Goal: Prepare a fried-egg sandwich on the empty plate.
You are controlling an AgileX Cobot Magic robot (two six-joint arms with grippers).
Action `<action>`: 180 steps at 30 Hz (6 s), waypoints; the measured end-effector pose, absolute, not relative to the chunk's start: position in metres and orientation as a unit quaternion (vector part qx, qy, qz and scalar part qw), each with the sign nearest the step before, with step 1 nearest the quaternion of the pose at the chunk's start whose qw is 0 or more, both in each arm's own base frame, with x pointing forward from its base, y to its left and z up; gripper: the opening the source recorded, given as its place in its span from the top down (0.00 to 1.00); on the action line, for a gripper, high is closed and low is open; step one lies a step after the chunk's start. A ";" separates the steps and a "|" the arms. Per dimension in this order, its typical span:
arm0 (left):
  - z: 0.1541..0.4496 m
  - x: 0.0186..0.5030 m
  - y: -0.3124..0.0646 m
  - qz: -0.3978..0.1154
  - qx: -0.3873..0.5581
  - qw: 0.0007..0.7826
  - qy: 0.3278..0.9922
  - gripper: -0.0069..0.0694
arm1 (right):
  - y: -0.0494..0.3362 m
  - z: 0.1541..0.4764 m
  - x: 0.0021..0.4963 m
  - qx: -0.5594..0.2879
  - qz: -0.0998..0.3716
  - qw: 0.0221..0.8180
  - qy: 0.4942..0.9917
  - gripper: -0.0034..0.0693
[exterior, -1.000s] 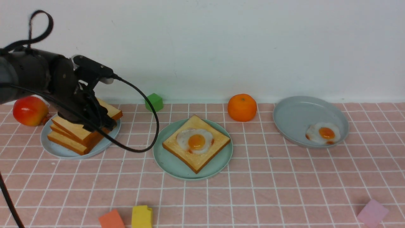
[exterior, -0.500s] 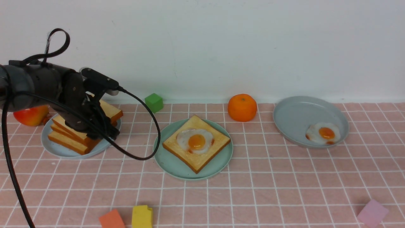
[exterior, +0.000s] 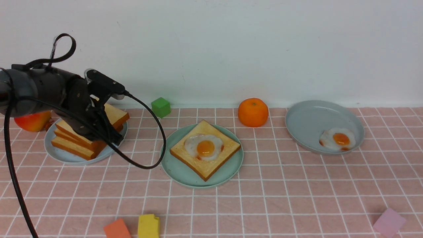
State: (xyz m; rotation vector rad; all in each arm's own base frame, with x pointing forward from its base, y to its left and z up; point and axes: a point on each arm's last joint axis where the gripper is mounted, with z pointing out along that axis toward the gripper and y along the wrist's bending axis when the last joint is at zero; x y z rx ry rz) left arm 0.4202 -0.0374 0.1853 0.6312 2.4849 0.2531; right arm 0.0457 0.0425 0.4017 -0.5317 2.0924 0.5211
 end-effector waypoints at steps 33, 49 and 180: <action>0.247 0.340 -0.215 -0.020 0.391 0.335 0.857 0.93 | 0.017 0.395 0.040 -0.152 0.113 0.444 0.876 0.92; 0.196 0.349 -0.234 -0.020 0.404 0.305 0.862 0.93 | 0.008 0.395 0.022 -0.145 0.125 0.459 0.868 0.92; 0.264 0.056 -0.049 -0.262 0.227 0.617 0.706 0.87 | 0.004 0.173 0.052 -0.006 0.029 0.592 0.806 0.96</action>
